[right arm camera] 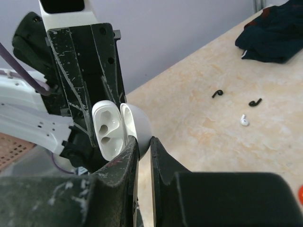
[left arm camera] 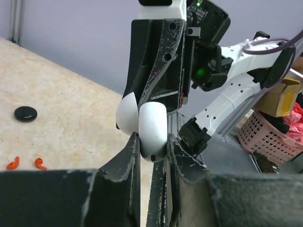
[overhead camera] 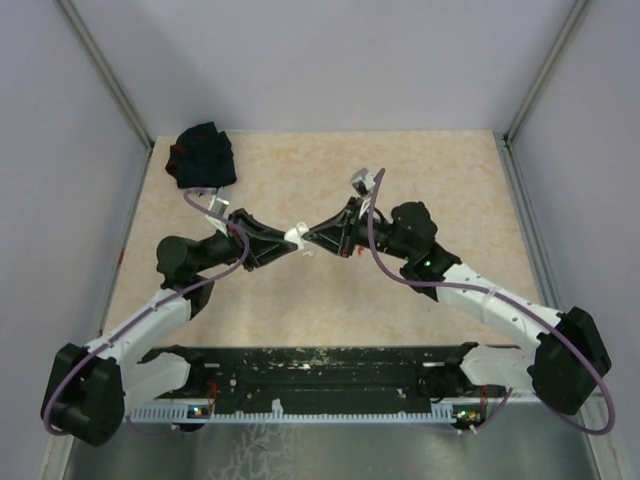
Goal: Insert the wireless bluetooth earbuds into the charging case
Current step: Adjust the charging case.
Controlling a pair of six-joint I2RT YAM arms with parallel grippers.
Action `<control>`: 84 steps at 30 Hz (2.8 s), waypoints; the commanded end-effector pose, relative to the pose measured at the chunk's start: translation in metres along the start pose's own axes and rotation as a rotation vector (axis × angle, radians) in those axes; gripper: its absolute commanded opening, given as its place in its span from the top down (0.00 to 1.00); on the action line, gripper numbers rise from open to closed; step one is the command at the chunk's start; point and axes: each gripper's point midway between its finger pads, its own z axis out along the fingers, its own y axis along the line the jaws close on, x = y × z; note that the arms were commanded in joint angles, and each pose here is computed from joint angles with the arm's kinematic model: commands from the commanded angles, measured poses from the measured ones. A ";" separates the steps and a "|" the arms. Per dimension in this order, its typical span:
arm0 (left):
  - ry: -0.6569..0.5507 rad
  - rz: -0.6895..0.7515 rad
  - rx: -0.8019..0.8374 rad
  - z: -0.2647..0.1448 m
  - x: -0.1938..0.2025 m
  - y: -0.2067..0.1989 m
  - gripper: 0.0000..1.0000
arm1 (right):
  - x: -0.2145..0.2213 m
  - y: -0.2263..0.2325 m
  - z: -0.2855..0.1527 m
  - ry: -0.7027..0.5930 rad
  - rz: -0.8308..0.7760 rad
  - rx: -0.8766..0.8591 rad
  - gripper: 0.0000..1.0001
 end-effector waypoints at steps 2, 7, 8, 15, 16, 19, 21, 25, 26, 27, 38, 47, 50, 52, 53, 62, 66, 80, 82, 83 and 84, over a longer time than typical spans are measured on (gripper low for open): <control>0.050 0.019 -0.014 -0.004 0.011 0.001 0.72 | -0.031 0.016 -0.007 0.038 -0.207 -0.004 0.97; 0.108 0.052 -0.076 -0.006 0.016 0.010 0.58 | -0.032 0.008 -0.016 0.147 -0.309 0.055 0.99; 0.123 0.060 -0.088 -0.007 0.017 0.012 0.55 | -0.032 0.007 -0.017 0.165 -0.329 0.062 0.99; 0.199 0.090 -0.079 -0.003 0.014 0.012 0.48 | -0.032 0.001 -0.026 0.297 -0.483 0.153 0.99; 0.206 0.087 -0.066 -0.002 0.013 0.010 0.47 | -0.028 0.000 -0.027 0.331 -0.508 0.174 0.99; 0.223 0.066 -0.021 0.000 0.012 0.002 0.47 | -0.028 -0.003 -0.026 0.383 -0.579 0.233 1.00; 0.224 0.051 -0.006 0.001 0.011 -0.001 0.42 | -0.028 -0.004 -0.025 0.401 -0.612 0.262 1.00; 0.222 0.020 -0.001 0.002 0.010 -0.003 0.40 | -0.033 -0.010 -0.027 0.414 -0.670 0.324 1.00; 0.223 0.011 0.000 0.002 0.011 -0.004 0.40 | -0.034 -0.011 -0.027 0.418 -0.683 0.337 1.00; 0.223 0.001 0.002 0.002 0.011 -0.004 0.40 | -0.035 -0.013 -0.028 0.419 -0.699 0.355 1.00; 0.207 -0.088 -0.049 0.006 0.015 0.010 0.37 | -0.034 -0.017 -0.022 0.433 -0.761 0.412 1.00; 0.248 -0.076 -0.049 0.012 0.021 0.021 0.40 | -0.026 -0.014 -0.014 0.458 -0.772 0.395 1.00; 0.266 -0.064 -0.058 0.013 0.024 0.024 0.41 | -0.025 -0.013 -0.011 0.461 -0.774 0.389 1.00; 0.276 -0.060 -0.058 0.014 0.026 0.024 0.42 | -0.024 -0.012 -0.009 0.462 -0.774 0.384 1.00; 0.281 -0.059 -0.058 0.014 0.028 0.023 0.43 | -0.023 -0.012 -0.008 0.462 -0.775 0.381 1.00; 0.299 -0.028 -0.069 0.014 0.030 0.025 0.59 | -0.023 -0.008 -0.005 0.460 -0.777 0.363 1.00; 0.317 0.007 -0.063 0.012 0.034 0.026 0.75 | -0.022 -0.004 -0.005 0.453 -0.769 0.346 1.00; 0.323 0.218 -0.034 0.000 0.040 0.024 1.00 | -0.045 0.040 -0.016 0.300 -0.704 0.191 0.60; 0.309 0.265 -0.035 -0.003 0.041 0.024 1.00 | -0.048 0.046 -0.018 0.276 -0.657 0.145 0.54; 0.304 0.297 -0.023 -0.004 0.040 0.022 1.00 | -0.051 0.047 -0.019 0.259 -0.623 0.123 0.52; 0.298 0.325 -0.019 -0.005 0.040 0.021 1.00 | -0.052 0.049 -0.021 0.243 -0.589 0.092 0.50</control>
